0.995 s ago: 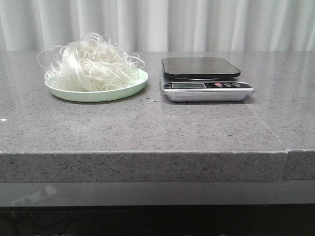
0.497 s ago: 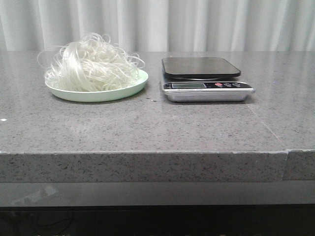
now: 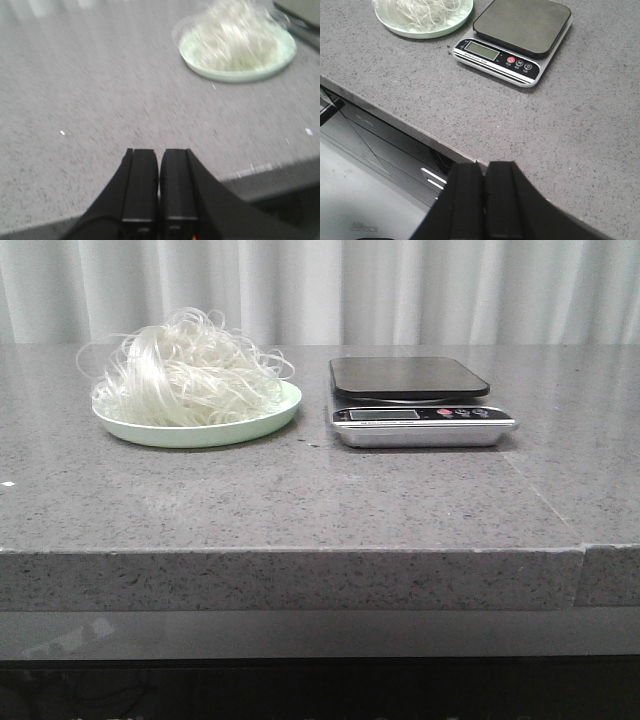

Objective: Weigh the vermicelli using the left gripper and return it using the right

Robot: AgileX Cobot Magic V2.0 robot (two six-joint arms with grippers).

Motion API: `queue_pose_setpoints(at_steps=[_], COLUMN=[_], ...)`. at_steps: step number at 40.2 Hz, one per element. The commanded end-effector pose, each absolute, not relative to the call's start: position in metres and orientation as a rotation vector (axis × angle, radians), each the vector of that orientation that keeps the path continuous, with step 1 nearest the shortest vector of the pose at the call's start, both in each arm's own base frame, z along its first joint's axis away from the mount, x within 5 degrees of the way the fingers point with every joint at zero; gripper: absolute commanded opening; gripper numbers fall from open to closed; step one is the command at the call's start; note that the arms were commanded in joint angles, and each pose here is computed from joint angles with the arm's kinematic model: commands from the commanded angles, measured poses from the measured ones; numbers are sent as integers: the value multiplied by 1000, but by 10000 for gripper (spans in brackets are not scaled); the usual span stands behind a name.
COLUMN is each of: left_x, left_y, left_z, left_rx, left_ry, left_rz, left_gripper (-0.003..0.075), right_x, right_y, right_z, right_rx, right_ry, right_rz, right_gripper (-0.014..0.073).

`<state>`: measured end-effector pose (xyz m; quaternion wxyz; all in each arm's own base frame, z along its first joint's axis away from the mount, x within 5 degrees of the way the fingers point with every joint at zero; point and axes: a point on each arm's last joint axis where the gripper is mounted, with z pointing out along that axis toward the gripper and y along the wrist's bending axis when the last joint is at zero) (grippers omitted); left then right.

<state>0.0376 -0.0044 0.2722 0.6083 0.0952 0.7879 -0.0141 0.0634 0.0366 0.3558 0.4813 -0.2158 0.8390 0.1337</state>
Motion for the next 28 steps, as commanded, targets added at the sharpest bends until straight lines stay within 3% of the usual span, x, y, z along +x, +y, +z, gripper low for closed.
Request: queue_pose_setpoints(at_steps=[1,13,28], left_x=[40,50,56], left_y=[-5,-4,-3], left_z=[277,226,203], left_rx=[124,32,19], left_ry=[1598,1508,1466], left_rz=[-66,-81,-72], left_gripper=[155,155,155], right_x=[66,66,66], right_y=[37,37,37], right_z=[368,368,368], right_rx=[-501,-501,-501], right_ry=[1964,1965,1965], right_rz=[330,329,329], right_gripper=[158,158,158])
